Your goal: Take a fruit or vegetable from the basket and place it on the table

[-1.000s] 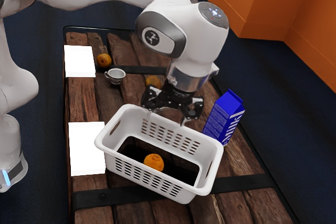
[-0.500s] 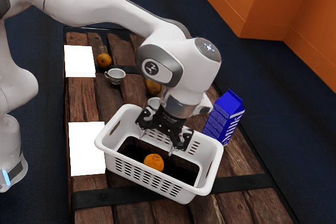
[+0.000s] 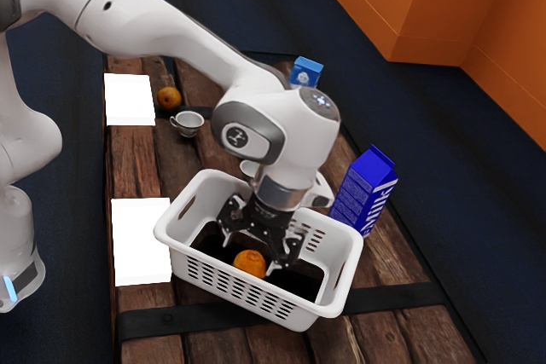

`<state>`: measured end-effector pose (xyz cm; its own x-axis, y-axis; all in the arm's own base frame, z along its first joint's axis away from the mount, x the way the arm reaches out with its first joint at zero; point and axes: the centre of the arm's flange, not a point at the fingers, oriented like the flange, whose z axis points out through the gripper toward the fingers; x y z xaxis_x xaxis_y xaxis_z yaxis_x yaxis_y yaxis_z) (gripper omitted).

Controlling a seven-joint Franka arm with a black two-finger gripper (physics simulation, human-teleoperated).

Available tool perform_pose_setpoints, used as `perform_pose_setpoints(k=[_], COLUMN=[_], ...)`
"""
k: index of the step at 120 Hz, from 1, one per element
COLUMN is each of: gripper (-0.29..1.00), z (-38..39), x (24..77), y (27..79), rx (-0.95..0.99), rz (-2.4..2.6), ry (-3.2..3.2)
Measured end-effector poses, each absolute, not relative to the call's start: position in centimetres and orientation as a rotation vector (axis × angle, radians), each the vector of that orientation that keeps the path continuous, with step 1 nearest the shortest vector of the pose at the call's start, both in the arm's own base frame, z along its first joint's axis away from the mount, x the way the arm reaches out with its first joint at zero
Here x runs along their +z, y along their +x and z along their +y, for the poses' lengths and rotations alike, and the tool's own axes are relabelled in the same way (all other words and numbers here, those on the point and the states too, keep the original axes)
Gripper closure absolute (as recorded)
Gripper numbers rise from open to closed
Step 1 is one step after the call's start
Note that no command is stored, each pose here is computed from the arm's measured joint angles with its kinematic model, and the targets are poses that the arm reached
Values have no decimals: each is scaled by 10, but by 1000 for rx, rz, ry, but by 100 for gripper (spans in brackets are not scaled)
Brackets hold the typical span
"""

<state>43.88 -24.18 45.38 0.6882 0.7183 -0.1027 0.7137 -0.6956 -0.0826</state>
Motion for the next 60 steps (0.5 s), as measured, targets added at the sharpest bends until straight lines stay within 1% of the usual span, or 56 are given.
perform_pose_setpoints(k=[26,60], gripper=[1,2], z=[-226,-227], x=[441,428], y=[447,447], rx=[224,234], rz=[-1220,-1172], ry=[-2873,-2908])
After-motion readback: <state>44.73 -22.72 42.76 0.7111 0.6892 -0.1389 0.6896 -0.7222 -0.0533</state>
